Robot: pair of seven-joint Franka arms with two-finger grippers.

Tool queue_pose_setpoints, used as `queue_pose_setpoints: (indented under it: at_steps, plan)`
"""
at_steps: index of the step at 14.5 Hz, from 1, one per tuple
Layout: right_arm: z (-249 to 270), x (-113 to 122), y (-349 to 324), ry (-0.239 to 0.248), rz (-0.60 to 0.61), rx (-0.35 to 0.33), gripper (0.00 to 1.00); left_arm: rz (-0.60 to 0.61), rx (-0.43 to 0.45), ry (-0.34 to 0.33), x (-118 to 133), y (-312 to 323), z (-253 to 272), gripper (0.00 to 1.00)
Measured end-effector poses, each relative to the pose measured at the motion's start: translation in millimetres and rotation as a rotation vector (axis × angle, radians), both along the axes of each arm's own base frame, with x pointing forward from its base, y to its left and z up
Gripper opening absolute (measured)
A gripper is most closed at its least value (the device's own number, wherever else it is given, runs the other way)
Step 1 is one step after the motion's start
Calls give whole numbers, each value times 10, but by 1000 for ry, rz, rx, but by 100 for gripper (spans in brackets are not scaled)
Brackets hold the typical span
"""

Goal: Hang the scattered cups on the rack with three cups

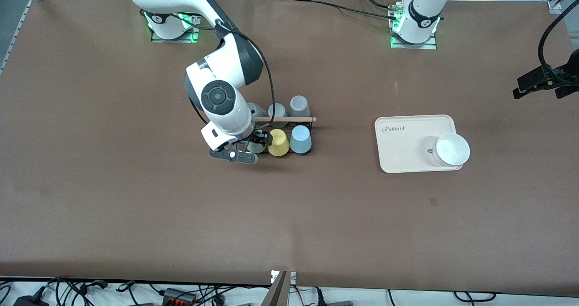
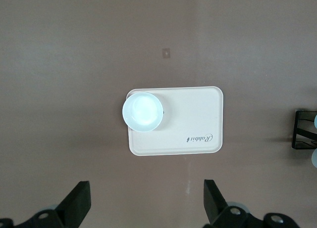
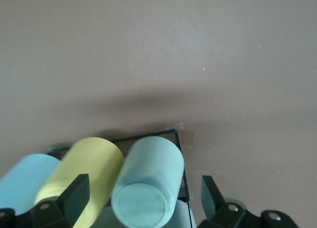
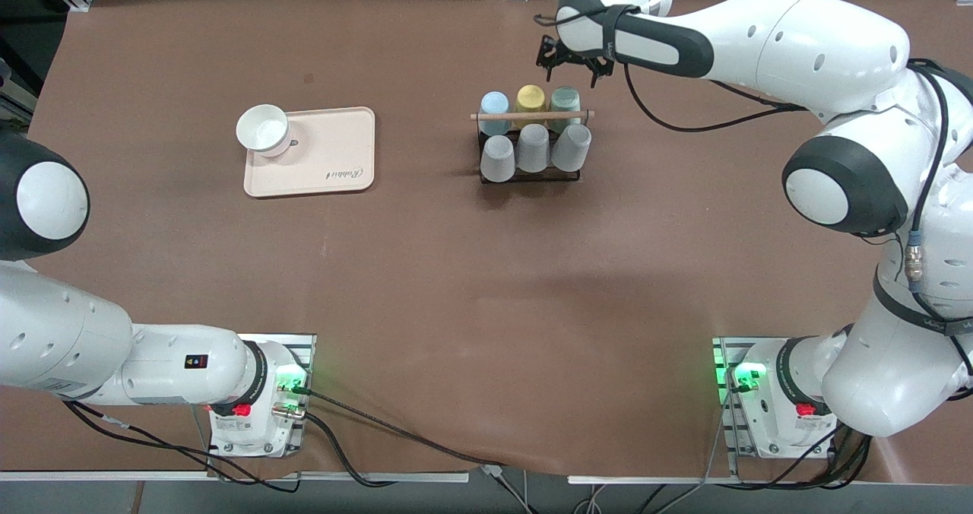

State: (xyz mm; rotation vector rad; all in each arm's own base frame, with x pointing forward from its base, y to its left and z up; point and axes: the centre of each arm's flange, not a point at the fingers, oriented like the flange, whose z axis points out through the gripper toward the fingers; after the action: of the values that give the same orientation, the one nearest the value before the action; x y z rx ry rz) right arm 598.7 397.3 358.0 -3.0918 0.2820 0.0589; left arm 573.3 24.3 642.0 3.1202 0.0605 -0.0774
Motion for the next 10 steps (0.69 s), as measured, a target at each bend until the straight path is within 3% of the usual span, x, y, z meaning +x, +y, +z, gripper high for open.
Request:
queue_pose_setpoints:
  at_steps: [4, 10]
  plan:
    - [800, 298, -573, 5, -67, -9, 100, 0, 0, 0, 0, 0, 0, 100]
    - [1410, 892, -2394, -4, -55, -2, 100, -1, 0, -4, -12, -4, 22, 100]
